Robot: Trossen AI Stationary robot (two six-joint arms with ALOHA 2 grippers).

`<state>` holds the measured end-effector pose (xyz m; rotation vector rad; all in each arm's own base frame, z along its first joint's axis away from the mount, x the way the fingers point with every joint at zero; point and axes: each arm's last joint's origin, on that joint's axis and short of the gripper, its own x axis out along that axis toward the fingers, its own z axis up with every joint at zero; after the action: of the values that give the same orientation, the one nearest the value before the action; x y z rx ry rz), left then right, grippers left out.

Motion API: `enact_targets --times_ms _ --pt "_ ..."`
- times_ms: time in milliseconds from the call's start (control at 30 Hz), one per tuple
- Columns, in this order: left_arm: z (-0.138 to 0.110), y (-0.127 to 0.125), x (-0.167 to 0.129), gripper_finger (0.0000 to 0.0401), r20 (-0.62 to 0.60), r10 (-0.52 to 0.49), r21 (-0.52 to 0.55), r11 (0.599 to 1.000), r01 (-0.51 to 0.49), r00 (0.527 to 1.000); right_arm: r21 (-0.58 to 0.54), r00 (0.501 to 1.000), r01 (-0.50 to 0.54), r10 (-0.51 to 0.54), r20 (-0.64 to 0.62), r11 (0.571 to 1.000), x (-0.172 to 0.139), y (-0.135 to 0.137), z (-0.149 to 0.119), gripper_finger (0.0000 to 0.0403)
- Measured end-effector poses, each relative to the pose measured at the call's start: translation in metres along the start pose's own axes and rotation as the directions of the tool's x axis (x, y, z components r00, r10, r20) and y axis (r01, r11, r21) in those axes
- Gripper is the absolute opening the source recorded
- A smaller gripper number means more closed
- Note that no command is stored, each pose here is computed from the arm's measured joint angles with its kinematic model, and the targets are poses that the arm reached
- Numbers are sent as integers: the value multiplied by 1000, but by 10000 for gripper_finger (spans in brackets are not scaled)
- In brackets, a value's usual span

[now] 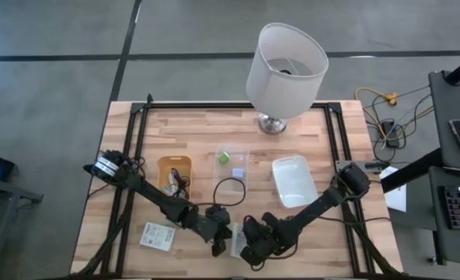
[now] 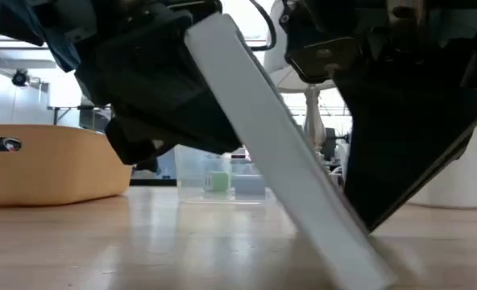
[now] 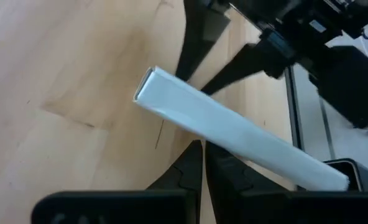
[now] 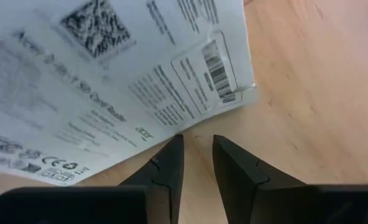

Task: Pick and place items into bin
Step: Put the white card reader box into the white bin

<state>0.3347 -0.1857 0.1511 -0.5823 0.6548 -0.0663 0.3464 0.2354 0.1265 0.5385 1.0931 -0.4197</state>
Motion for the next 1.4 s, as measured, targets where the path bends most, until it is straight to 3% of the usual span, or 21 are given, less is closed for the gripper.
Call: enact_targets --times_ms 200,367,467,667,900,1267,1400 --pt "0 0 0 3 -4 2 3 1000 -2 1000 -5 998 63 -63 21 998 -31 -8 2 77" --pt "0 0 0 3 2 4 2 1000 -4 1000 -50 997 -42 45 56 998 -65 -5 15 90" --pt "1 -1 0 3 11 -3 21 1000 3 1000 -106 992 -85 94 80 991 -82 -1 22 116" --pt "5 1 0 3 32 -3 16 1000 3 999 -303 989 -85 117 87 949 -85 6 25 187" --pt "9 -2 1 3 69 -21 19 1000 19 997 -320 987 -111 143 79 941 -89 14 26 227" --pt "17 -7 4 3 93 -35 50 998 30 995 -606 992 -91 126 14 791 -95 14 22 226" --pt "11 -5 17 3 57 -33 47 998 30 998 -640 996 -59 87 13 766 -100 12 23 226"
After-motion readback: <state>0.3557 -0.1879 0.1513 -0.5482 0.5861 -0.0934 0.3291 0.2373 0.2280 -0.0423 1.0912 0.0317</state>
